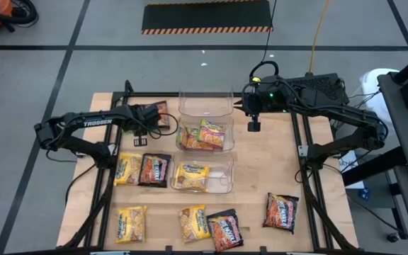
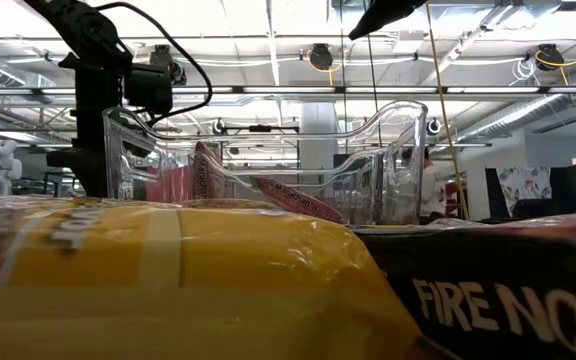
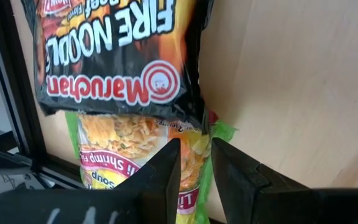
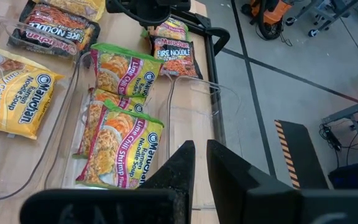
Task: Sort Maruchan noodles
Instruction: Put the black noodle pack into the top transparent bin
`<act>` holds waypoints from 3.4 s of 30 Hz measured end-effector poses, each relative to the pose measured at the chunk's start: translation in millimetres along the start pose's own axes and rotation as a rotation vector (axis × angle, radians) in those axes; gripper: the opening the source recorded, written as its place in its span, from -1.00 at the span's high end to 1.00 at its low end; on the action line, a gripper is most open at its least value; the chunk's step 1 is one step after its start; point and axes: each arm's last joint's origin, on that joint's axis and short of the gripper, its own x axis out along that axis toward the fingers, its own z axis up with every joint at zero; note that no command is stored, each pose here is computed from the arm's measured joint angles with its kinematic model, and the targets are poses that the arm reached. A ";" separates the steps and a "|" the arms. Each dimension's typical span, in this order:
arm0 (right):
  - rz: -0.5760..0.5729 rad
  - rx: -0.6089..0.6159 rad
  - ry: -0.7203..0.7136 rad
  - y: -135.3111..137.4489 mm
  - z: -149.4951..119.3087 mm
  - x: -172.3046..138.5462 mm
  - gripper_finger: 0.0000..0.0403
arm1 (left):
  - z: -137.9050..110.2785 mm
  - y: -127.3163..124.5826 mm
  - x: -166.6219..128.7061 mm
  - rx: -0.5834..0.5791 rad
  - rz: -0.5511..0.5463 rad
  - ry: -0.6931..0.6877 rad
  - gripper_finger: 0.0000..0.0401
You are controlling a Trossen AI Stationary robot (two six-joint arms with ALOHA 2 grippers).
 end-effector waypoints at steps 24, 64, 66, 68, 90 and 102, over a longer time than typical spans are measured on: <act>0.001 0.006 0.000 0.0 -0.1 0.0 0.82 | 5.1 -5.7 9.0 0.055 -0.092 -0.133 0.52; 0.001 0.003 0.001 0.0 -0.2 0.1 0.82 | 6.6 1.3 16.7 -0.064 0.024 -0.148 0.52; 0.001 0.002 0.001 0.0 -0.2 0.1 0.82 | 6.6 1.9 19.5 -0.065 0.014 -0.138 0.52; 0.001 0.001 0.001 0.0 -0.2 0.1 0.82 | 6.3 3.1 22.0 -0.069 0.010 -0.128 0.52; 0.001 -0.002 0.002 0.0 -0.3 0.1 0.82 | 14.1 3.0 45.1 -0.050 -0.017 -0.066 0.52; 0.001 0.000 0.002 0.1 -0.5 0.2 0.82 | 14.3 2.6 46.6 -0.057 -0.021 -0.060 0.52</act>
